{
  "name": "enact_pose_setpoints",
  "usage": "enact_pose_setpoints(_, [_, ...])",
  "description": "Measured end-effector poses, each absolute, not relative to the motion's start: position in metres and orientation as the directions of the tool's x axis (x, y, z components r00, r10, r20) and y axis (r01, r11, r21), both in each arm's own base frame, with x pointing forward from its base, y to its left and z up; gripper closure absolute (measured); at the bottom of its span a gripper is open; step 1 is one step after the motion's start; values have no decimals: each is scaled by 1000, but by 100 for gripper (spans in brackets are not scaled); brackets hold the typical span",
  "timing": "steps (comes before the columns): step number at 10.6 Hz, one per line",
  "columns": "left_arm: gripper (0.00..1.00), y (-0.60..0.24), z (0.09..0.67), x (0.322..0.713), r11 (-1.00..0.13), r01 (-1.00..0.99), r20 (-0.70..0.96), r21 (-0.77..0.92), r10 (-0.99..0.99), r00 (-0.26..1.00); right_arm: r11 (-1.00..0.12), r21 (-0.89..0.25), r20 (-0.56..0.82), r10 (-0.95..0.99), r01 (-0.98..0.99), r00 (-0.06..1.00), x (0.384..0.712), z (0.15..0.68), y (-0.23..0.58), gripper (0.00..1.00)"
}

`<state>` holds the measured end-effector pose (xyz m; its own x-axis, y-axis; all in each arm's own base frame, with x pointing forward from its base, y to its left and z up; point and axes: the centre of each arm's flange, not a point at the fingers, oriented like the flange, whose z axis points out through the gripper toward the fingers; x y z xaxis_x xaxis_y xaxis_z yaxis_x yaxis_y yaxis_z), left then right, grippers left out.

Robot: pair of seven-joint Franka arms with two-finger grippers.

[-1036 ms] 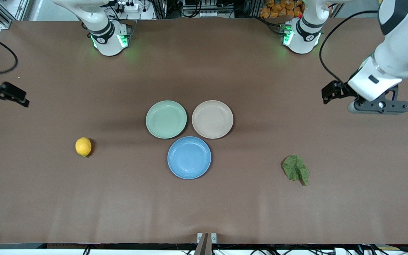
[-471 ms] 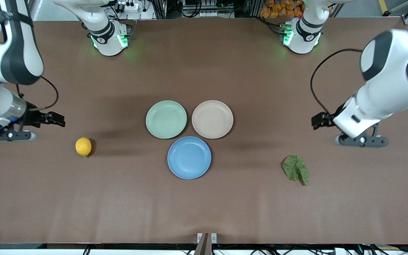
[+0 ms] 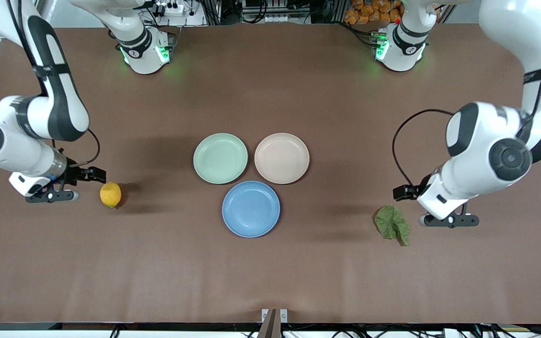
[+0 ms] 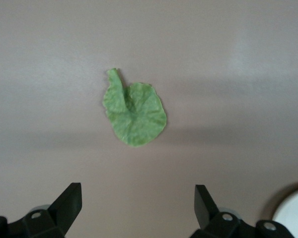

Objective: Place lemon and lettuce in plates
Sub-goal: 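Grasp the lemon with the right gripper while the left gripper grasps the lettuce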

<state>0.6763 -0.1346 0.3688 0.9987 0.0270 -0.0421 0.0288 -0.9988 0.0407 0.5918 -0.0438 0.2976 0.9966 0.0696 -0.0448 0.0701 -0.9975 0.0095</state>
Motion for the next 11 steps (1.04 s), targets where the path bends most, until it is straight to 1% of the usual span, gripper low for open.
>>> enact_pose_setpoints(2, [0, -133, 331, 685, -998, 43, -46, 41, 41, 998, -997, 15, -23, 70, 70, 997, 588, 269, -44, 0])
enact_pose_setpoints(4, [0, -129, 298, 689, -1000, 14, -45, -6, 14, 999, -997, 20, -6, 69, 69, 998, 582, 239, -45, 0])
enact_pose_setpoints(8, [0, -131, 241, 693, -999, -26, -42, -38, -24, 999, -997, 30, 28, 70, 69, 997, 580, 200, -46, 0])
enact_pose_setpoints(9, [0, -131, 230, 693, -999, -27, -41, -36, -25, 999, -997, 32, 39, 71, 70, 997, 580, 192, -46, 1])
enact_pose_setpoints(10, [0, -130, 221, 694, -999, -27, -34, -31, -25, 999, -997, 33, 41, 71, 70, 997, 579, 186, -46, 11])
enact_pose_setpoints(11, [0, -131, 212, 696, -999, -28, -22, -24, -27, 999, -997, 33, 38, 72, 70, 997, 579, 183, -46, 26])
